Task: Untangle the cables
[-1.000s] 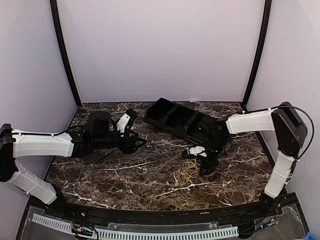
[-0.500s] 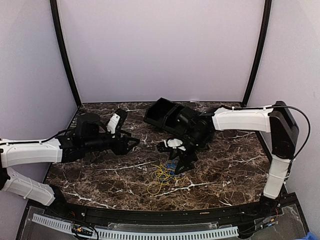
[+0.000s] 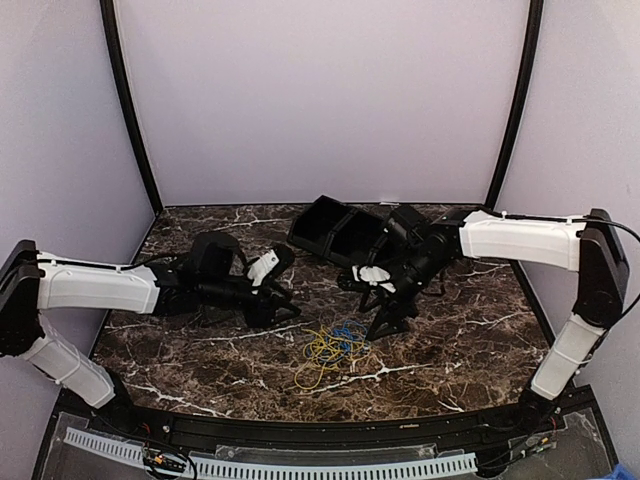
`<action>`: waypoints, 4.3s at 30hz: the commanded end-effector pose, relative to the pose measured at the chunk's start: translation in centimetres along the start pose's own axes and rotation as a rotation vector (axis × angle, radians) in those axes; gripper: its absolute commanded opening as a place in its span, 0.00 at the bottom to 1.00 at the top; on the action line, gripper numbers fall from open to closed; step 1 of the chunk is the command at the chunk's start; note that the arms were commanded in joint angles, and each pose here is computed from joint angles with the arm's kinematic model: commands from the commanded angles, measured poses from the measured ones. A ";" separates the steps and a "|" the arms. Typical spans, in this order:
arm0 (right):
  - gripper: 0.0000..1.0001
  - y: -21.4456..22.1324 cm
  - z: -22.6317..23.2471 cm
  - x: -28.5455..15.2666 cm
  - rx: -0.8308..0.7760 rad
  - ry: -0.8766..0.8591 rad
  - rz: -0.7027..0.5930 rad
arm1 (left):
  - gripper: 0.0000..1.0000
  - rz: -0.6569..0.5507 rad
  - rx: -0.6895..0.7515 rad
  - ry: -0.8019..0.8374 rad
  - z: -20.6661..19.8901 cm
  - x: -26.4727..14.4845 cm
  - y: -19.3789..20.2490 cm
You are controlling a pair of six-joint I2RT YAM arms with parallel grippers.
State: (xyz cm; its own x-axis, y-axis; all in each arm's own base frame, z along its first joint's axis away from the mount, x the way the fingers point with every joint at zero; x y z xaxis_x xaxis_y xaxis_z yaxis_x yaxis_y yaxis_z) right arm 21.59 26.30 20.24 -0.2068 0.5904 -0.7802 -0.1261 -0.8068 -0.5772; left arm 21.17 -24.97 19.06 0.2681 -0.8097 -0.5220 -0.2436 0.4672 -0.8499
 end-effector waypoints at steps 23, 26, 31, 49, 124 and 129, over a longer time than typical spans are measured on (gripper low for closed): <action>0.76 -0.3 -1.2 -1.1 0.074 -0.020 -0.081 | 0.44 0.264 0.415 0.105 -3.1 4.5 -1.1; 0.76 -0.4 -1.2 -1.1 0.075 -0.022 -0.083 | 0.41 0.278 0.433 0.097 -2.9 4.8 -1.0; 0.75 -0.3 -1.1 -1.3 0.075 -0.013 -0.080 | 0.34 0.298 0.451 0.101 -2.8 5.1 -0.7; 0.75 -0.7 -1.8 -1.6 0.095 -0.030 -0.112 | 0.22 0.299 0.464 0.110 -3.2 5.4 0.3; 0.42 -3.9 -5.0 11.8 0.228 -0.408 -0.269 | 0.00 -0.518 0.153 -0.217 -5.3 -9.9 -8.9; 0.32 -3.1 -5.7 13.1 0.265 -0.404 -0.240 | 0.00 -0.629 0.221 -0.254 -6.0 -14.0 -13.1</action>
State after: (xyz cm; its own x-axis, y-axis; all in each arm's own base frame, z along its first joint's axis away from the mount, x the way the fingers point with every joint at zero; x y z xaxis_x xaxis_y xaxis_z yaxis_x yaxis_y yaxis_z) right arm 24.60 36.04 11.22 -0.4860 0.7477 -0.4524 -0.4366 -0.6562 -0.6155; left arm 15.84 -22.99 32.19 0.5025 -0.8629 -0.0533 0.1030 0.1210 -0.9873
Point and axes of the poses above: each gripper's point midway between its finger pads, its own x axis out along the fingers, its own z axis along the line the jaws close on, y = z × x, the point moved 10 cm from there along -x, back along the fingers, and after that the axes turned 7 degrees about x, right-handed, at the moved point
